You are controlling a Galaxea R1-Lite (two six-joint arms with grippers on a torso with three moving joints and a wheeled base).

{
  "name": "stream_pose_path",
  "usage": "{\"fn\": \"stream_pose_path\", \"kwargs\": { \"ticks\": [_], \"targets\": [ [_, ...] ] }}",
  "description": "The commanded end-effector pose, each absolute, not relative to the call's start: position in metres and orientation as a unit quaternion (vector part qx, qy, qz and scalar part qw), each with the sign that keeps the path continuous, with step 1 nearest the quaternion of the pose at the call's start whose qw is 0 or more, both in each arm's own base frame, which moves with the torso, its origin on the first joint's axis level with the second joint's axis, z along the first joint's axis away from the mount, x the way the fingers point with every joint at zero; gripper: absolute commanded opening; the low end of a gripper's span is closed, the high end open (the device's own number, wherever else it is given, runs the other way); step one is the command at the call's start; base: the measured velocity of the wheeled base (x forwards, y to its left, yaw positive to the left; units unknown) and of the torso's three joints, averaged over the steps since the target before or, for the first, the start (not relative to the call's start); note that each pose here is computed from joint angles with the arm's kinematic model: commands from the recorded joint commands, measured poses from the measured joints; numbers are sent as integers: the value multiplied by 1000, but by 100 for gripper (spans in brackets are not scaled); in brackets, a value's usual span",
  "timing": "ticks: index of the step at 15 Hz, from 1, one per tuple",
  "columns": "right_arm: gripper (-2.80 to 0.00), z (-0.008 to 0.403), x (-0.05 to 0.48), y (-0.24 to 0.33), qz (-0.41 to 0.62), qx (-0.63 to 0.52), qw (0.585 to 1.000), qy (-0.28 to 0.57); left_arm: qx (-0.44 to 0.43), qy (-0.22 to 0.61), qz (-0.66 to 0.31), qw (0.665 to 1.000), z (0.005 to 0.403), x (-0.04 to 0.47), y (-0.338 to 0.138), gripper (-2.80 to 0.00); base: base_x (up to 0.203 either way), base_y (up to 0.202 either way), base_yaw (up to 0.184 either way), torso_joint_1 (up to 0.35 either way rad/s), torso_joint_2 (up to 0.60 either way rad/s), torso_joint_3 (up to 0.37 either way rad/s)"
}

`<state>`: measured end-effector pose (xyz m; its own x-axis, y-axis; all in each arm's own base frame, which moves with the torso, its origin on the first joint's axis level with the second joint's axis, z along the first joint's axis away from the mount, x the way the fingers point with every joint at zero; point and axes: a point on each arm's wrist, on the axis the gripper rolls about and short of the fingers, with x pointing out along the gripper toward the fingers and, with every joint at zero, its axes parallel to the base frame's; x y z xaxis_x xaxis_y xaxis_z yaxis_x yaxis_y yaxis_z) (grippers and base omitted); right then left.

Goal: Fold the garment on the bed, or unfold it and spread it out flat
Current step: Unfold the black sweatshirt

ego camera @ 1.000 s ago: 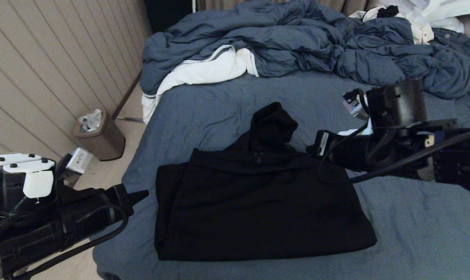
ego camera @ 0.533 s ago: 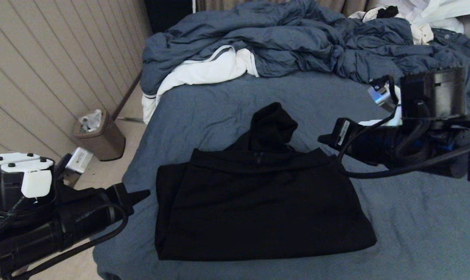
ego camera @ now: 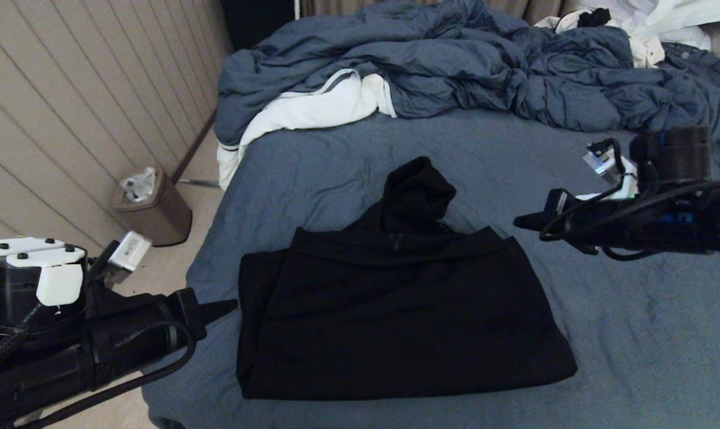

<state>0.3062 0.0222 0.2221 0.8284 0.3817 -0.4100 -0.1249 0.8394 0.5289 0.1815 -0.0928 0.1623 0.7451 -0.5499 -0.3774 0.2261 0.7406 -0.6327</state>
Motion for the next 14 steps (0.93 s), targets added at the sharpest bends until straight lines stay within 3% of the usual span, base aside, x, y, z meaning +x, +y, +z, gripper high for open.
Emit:
{"fn": "stream_pose_path", "kwargs": {
  "ticks": [1, 7, 14],
  "targets": [
    [-280, 205, 324, 19, 129, 245, 919, 281, -288, 287, -217, 888, 160, 183, -94, -280, 0, 0, 0, 0, 0, 0],
    [-280, 183, 371, 2, 122, 232, 921, 288, -285, 297, -212, 886, 154, 188, -96, -280, 0, 0, 0, 0, 0, 0],
    [-280, 181, 375, -7, 115, 236, 921, 287, -285, 299, -195, 889, 153, 217, -104, -280, 0, 0, 0, 0, 0, 0]
  ]
}}
